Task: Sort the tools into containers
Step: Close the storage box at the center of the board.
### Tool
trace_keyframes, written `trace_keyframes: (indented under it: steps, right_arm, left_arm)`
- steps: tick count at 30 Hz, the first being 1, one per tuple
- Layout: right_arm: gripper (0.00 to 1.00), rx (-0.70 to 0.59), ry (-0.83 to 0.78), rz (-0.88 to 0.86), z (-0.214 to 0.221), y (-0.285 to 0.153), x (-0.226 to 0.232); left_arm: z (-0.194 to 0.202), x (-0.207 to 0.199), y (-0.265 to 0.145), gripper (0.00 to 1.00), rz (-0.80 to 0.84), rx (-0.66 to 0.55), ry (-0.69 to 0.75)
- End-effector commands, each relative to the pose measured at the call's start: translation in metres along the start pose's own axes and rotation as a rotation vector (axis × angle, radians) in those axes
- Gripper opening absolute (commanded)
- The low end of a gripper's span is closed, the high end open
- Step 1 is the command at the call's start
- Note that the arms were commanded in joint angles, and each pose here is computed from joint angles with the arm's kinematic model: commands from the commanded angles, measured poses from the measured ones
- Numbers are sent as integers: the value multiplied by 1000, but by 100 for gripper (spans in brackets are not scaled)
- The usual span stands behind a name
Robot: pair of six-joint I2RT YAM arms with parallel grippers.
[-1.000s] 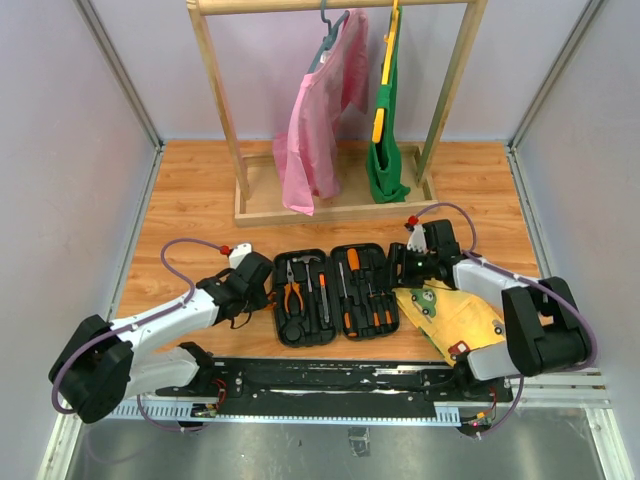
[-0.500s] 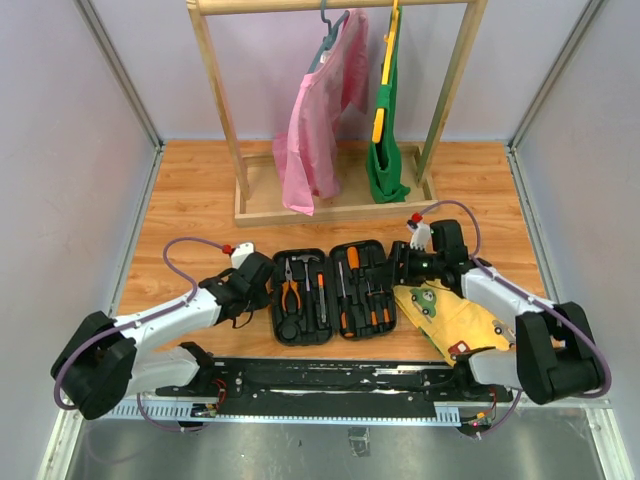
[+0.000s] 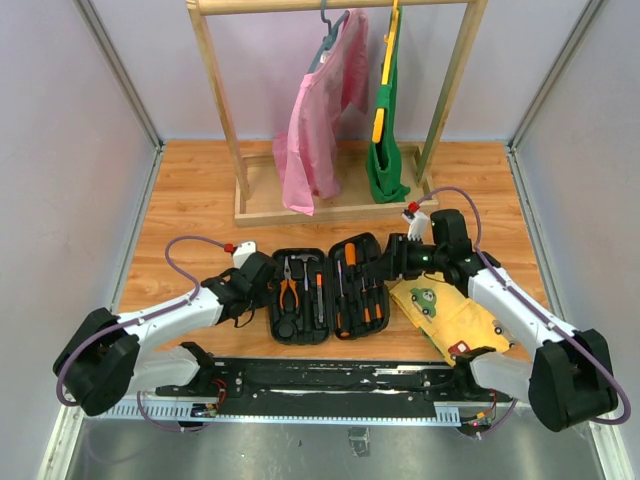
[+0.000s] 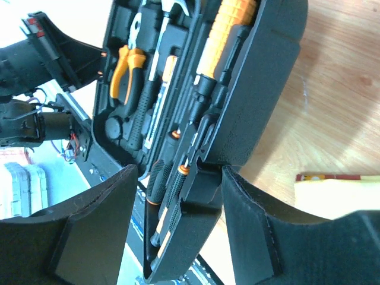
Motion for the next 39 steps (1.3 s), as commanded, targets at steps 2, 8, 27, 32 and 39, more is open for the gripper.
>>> trace_keyframes:
  steps: [2,8,27,32,39]
  right_arm:
    - [59,31,-48,-91,1,-9,40]
    - [59,43,-68,-116,2,-7,59]
    - [60,114,-147,-209,9,29,122]
    - [60,175,-140,-280,11,49,141]
    - [60,187,-205,-368,0,62,182]
  left_arm:
    - [23,1,3,4,14,64,22]
    - [26,1,4,4,23,67,16]
    - [27,-1,1,3,48,57,17]
    - [26,-2,0,3,57,54,15]
    - [28,3,-2,3,49,54,13]
Point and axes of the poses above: each gripper's point midway between its finger pads, its own y axis out along the fingers, its own x axis along the line the jaws close on, z = x × y, the point moved 1 cm from there along -y, back along the fingers, and after that the axes turned 9 degrees about y, right-handed, at the moved point
